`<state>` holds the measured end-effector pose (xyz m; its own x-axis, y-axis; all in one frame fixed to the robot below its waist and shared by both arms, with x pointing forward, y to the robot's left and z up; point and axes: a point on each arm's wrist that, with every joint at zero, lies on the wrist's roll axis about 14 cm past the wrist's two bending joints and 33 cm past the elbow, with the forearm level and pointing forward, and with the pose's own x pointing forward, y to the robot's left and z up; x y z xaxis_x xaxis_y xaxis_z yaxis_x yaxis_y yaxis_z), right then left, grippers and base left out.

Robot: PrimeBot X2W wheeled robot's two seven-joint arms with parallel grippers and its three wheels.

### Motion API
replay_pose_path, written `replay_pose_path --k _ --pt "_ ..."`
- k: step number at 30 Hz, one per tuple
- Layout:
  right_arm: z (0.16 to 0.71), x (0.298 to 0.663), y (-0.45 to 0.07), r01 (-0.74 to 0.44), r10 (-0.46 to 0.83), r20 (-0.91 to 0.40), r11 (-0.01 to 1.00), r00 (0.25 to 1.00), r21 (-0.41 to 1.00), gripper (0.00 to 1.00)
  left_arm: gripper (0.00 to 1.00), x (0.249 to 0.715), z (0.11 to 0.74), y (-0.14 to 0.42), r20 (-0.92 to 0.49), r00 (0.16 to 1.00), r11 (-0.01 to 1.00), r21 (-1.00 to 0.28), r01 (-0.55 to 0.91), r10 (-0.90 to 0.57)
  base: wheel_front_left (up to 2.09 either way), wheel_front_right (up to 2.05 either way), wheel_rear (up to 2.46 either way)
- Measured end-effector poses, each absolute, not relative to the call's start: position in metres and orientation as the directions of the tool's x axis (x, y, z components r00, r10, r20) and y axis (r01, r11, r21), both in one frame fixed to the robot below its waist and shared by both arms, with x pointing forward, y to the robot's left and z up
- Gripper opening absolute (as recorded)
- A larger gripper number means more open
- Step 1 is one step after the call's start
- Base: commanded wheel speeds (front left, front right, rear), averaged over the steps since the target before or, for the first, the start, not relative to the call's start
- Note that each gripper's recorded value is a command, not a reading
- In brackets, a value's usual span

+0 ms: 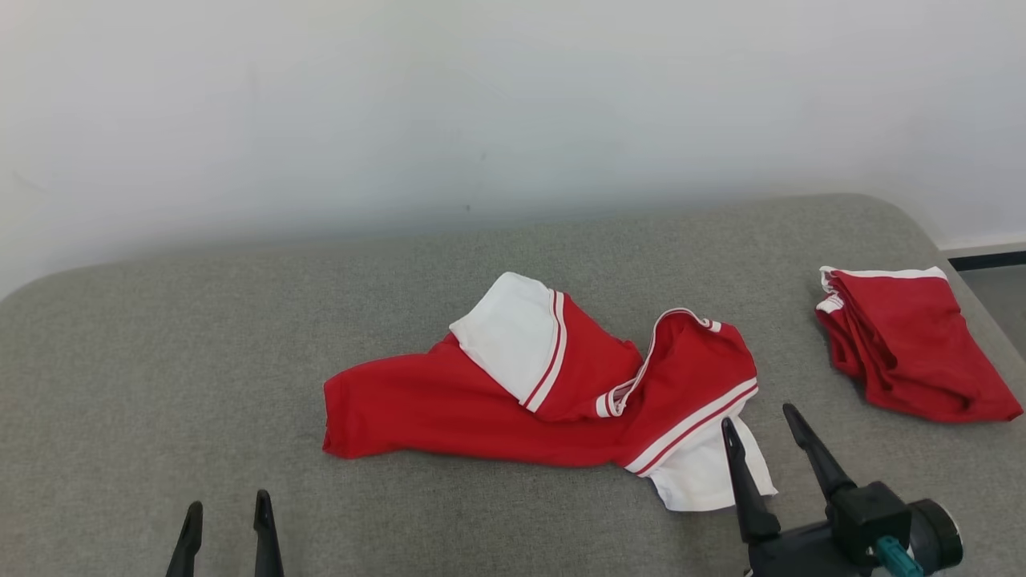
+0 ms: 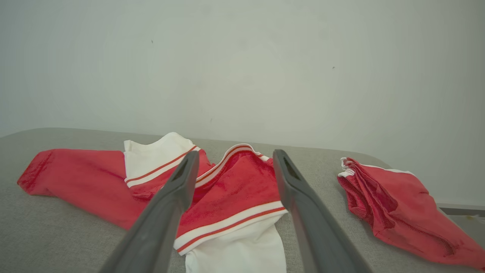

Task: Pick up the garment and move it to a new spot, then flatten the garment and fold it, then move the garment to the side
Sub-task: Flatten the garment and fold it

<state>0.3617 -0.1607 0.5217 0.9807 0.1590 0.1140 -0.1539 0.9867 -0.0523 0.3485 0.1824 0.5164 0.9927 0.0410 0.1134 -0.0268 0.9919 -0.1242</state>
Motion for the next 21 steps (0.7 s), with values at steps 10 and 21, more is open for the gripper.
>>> replay_pose_path --k 10,21 --pt "0.509 0.341 -0.156 -0.154 0.156 0.083 0.988 0.984 -0.025 1.0 1.0 0.331 0.508 0.188 0.092 0.994 0.992 -0.121 -0.044 0.055 0.0 0.0 0.0" --pt "0.509 0.339 -0.153 -0.16 0.161 0.076 0.987 0.984 -0.022 1.0 1.0 0.328 0.506 0.19 0.085 0.994 0.991 -0.122 -0.053 0.063 0.0 0.0 0.0"
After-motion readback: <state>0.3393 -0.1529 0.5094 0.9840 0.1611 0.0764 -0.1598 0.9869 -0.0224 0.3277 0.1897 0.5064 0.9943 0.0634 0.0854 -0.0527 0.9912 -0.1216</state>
